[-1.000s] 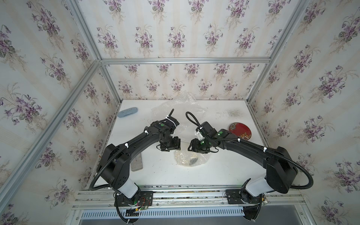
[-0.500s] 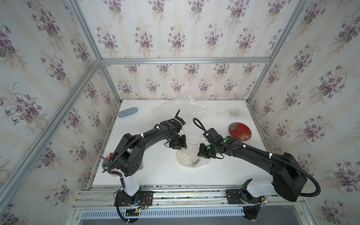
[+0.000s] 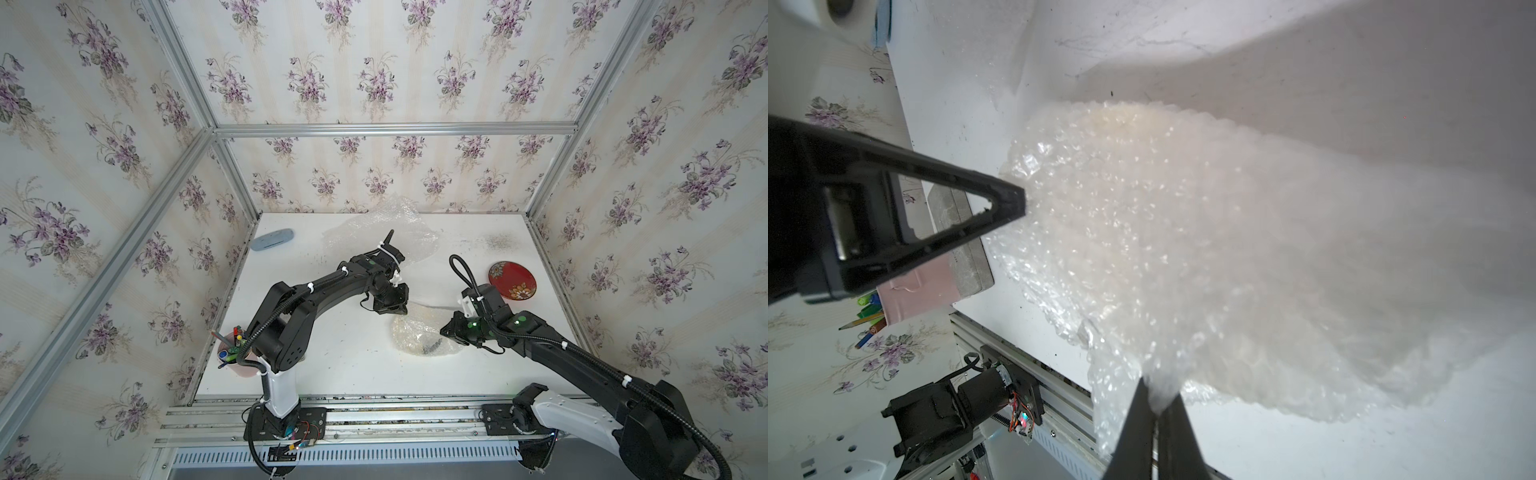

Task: Unpack dinner plates from bubble wrap
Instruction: Unwrap the bubble wrap at the center of the board.

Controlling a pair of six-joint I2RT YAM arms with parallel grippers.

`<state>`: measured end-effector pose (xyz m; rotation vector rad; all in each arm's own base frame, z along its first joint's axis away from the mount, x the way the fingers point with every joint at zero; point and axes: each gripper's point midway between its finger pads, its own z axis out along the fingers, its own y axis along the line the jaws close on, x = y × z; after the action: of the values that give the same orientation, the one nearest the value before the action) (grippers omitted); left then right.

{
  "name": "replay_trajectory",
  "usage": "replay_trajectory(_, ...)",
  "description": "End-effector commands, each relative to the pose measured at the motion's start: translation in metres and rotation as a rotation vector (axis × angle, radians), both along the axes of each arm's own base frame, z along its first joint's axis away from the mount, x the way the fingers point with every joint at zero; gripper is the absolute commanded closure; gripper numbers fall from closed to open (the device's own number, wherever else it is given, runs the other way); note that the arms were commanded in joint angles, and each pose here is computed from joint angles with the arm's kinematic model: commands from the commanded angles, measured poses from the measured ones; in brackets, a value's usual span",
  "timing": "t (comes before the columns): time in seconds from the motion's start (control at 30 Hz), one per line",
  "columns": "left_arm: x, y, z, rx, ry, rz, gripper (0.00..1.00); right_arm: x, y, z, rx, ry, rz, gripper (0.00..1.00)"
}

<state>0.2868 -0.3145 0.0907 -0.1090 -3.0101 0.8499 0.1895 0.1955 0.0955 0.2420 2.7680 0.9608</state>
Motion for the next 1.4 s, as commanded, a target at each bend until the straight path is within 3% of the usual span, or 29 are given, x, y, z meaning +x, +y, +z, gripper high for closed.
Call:
replay_trajectory(0.0, 0.006, -0.005, 0.002, 0.007, -0.007, 0.020, 0.99, -0.014, -0.011, -0.009, -0.019, 0.041, -0.011, 0.93)
replay_trajectory(0.17, 0.002, -0.019, -0.001, -0.005, 0.017, -0.001, 0.99, -0.021, -0.011, -0.009, 0.009, 0.028, 0.013, 0.92)
replay_trajectory(0.23, -0.001, -0.026, -0.001, -0.016, 0.022, -0.020, 0.94, -0.018, -0.007, -0.002, 0.024, 0.008, 0.032, 0.92)
replay_trajectory(0.27, -0.002, -0.030, -0.001, -0.023, 0.027, -0.028, 0.82, -0.017, -0.004, 0.002, 0.035, 0.000, 0.040, 0.92)
replay_trajectory(0.47, -0.002, -0.039, 0.005, -0.044, 0.023, -0.045, 0.57, -0.009, 0.009, 0.025, 0.109, -0.025, 0.044, 0.92)
replay_trajectory(0.57, -0.003, -0.035, 0.014, -0.031, 0.001, -0.058, 0.35, -0.006, 0.010, 0.033, 0.120, -0.030, 0.037, 0.90)
replay_trajectory(0.63, -0.005, -0.027, 0.018, 0.000, -0.017, -0.068, 0.27, -0.007, 0.008, 0.034, 0.108, -0.027, 0.034, 0.85)
replay_trajectory(0.8, -0.019, 0.002, 0.032, 0.090, -0.048, -0.076, 0.16, -0.013, -0.010, 0.049, 0.003, -0.065, 0.046, 0.56)
replay_trajectory(0.93, -0.030, 0.023, 0.036, 0.141, -0.062, -0.072, 0.02, -0.008, -0.028, 0.075, -0.107, -0.190, 0.082, 0.47)
replay_trajectory(1.03, -0.038, 0.038, 0.037, 0.174, -0.066, -0.050, 0.01, 0.005, -0.030, 0.088, -0.173, -0.263, 0.135, 0.45)
replay_trajectory(1.23, -0.057, 0.067, 0.033, 0.221, -0.059, 0.033, 0.01, 0.038, -0.012, 0.091, -0.245, -0.290, 0.197, 0.38)
replay_trajectory(1.37, -0.065, 0.075, 0.029, 0.216, -0.036, 0.060, 0.01, 0.060, 0.014, 0.087, -0.259, -0.275, 0.253, 0.24)
